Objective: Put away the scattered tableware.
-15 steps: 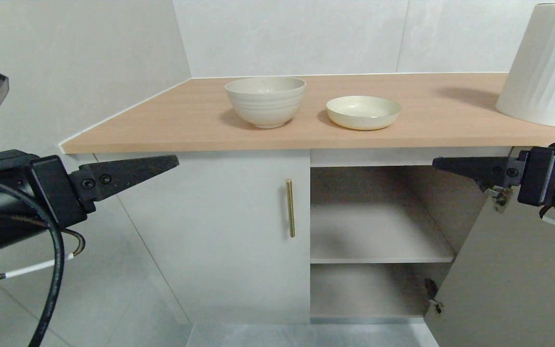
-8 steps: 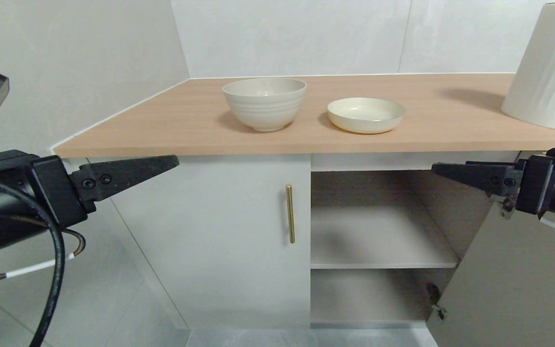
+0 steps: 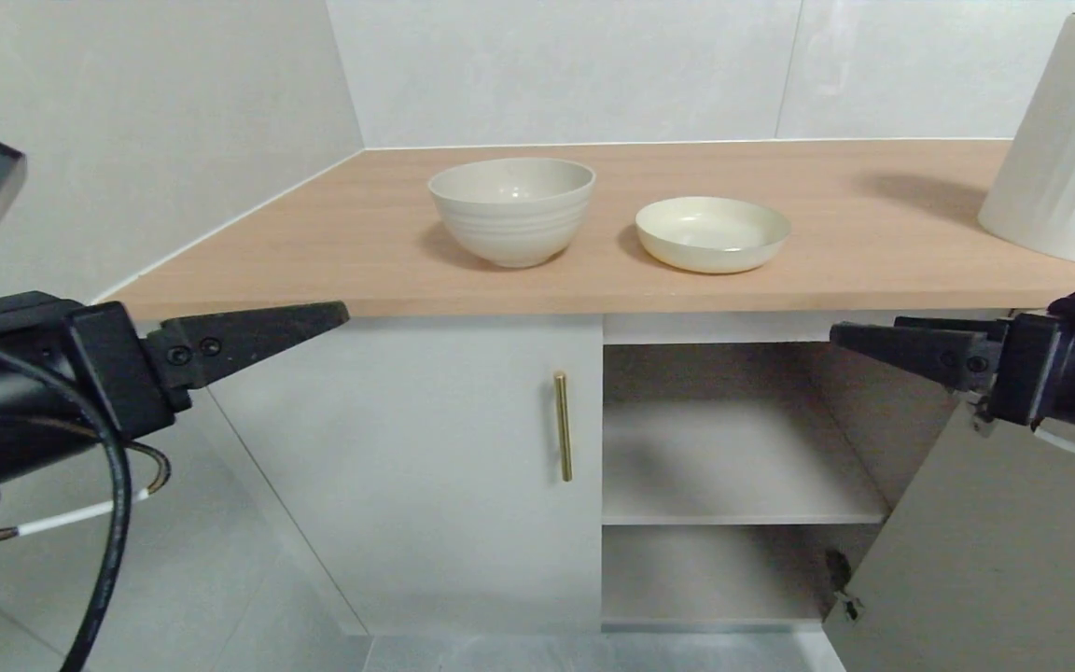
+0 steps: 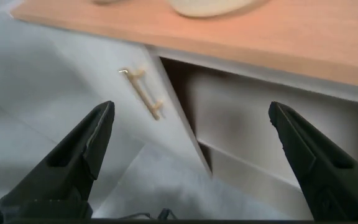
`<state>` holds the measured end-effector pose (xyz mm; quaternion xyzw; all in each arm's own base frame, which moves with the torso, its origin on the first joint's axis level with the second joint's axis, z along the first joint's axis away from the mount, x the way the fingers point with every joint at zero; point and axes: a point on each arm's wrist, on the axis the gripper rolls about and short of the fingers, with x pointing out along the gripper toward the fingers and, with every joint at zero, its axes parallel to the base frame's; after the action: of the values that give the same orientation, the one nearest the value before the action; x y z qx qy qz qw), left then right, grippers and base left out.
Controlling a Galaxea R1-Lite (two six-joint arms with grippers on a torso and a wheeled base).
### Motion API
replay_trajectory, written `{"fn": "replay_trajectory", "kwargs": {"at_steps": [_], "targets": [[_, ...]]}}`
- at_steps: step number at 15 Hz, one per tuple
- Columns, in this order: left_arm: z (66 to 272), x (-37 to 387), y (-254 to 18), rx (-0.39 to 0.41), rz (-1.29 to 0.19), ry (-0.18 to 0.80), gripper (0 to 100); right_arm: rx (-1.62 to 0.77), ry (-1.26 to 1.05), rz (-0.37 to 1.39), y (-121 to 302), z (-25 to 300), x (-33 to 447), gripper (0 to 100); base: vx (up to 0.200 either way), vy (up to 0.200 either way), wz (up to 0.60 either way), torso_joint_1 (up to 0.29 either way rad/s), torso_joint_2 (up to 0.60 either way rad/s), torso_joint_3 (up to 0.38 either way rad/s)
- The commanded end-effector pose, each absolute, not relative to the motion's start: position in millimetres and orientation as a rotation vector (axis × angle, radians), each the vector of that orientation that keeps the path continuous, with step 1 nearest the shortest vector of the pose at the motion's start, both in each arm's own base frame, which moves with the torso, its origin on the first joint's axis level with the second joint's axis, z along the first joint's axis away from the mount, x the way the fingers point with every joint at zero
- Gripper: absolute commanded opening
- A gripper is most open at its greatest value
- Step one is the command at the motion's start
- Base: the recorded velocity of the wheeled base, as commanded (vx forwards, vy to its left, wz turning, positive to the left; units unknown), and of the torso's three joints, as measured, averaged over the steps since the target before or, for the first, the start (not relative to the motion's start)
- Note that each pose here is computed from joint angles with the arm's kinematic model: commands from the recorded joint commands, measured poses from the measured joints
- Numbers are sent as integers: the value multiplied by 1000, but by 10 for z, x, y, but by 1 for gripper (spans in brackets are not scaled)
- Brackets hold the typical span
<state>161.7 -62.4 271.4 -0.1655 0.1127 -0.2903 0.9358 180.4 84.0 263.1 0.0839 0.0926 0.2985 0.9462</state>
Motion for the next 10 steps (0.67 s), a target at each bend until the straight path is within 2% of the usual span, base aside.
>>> {"fn": "replay_trajectory", "kwargs": {"at_steps": [1, 10], "targets": [[2703, 1641, -633, -338, -593, 236, 100, 171, 188, 609, 843, 2632, 1807, 100, 0, 0, 0, 144, -447, -330], [2664, 1674, -648, -338, -593, 257, 100, 142, 196, 611, 848, 2583, 1819, 100, 0, 0, 0, 162, -501, -302]]}}
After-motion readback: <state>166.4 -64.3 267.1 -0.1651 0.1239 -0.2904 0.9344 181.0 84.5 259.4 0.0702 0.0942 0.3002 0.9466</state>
